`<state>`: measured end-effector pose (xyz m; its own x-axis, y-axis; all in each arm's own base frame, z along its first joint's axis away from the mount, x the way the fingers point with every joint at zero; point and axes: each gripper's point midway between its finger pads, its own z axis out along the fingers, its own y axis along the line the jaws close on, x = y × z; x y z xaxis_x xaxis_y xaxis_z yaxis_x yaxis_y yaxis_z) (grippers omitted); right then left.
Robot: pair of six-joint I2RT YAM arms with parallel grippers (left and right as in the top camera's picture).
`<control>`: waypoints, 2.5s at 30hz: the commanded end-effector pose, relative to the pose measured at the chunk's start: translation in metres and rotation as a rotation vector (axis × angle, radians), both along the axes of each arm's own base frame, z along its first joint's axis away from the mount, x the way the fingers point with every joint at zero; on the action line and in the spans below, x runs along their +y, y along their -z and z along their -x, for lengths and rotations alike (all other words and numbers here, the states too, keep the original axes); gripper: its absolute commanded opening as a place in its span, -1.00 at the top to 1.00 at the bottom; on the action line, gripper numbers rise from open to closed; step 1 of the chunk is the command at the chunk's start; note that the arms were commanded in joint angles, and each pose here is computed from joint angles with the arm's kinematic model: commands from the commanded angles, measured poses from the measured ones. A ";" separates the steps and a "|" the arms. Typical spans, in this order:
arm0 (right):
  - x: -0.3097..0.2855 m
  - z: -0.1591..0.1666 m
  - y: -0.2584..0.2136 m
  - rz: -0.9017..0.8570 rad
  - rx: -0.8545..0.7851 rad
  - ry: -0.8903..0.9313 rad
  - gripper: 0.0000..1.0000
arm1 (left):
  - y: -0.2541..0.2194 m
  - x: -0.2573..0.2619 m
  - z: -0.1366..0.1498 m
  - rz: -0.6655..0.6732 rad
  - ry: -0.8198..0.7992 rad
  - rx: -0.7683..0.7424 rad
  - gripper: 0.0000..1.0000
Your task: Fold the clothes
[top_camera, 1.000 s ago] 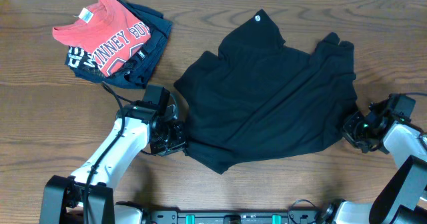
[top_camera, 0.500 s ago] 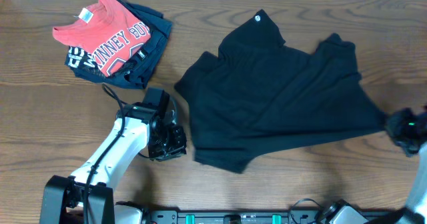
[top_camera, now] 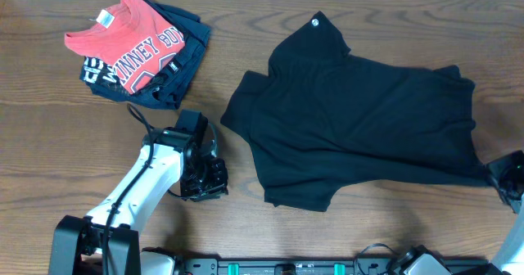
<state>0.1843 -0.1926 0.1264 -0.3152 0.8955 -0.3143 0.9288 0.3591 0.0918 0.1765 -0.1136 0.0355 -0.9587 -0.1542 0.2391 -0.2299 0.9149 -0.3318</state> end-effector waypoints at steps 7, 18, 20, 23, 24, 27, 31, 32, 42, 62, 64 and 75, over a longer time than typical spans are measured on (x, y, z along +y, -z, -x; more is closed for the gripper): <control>-0.002 -0.029 -0.008 -0.031 -0.165 0.001 -0.08 | -0.014 -0.012 -0.010 0.086 0.103 -0.076 0.31; 0.025 -0.053 -0.012 -0.100 -0.243 -0.167 -0.12 | 0.012 -0.053 -0.012 0.116 -0.054 -0.050 -0.24; 0.026 -0.055 -0.012 -0.100 -0.243 -0.173 -0.13 | 0.018 -0.064 -0.015 0.133 -0.065 -0.052 -0.24; 0.027 -0.055 -0.012 -0.100 -0.243 -0.176 -0.12 | 0.022 -0.081 -0.019 0.181 -0.075 -0.044 -0.24; 0.027 -0.055 -0.012 -0.100 -0.243 -0.176 -0.12 | 0.023 -0.087 -0.020 0.194 -0.078 -0.040 -0.25; 0.027 -0.055 -0.012 -0.102 -0.241 -0.176 -0.13 | 0.031 -0.096 -0.018 0.190 -0.082 -0.025 -0.11; 0.028 -0.054 -0.012 -0.105 -0.239 -0.175 -0.13 | 0.038 -0.101 -0.014 0.181 -0.082 0.000 0.49; 0.028 -0.054 -0.012 -0.105 -0.239 -0.175 -0.13 | 0.038 -0.100 -0.013 0.178 -0.080 0.005 0.63; 0.027 -0.054 -0.012 -0.103 -0.239 -0.175 -0.14 | 0.025 -0.075 0.067 0.113 -0.021 0.349 0.88; 0.031 -0.101 0.011 -0.093 -0.439 -0.282 0.29 | -0.025 -0.087 0.022 0.187 0.191 0.033 0.42; 0.032 -0.111 0.019 -0.088 -0.453 -0.306 0.31 | -0.037 -0.084 0.008 0.164 0.203 -0.064 0.41; 0.053 -0.115 0.114 -0.221 -0.215 -0.331 0.52 | -0.063 -0.072 -0.108 -0.043 0.179 -0.624 0.47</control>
<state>0.3080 -0.1420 0.0332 -0.5280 0.8082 -0.2607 0.6909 0.5873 0.4216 0.2542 -0.2033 0.1036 -0.9651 0.0157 -0.2614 0.1367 0.8815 -0.4519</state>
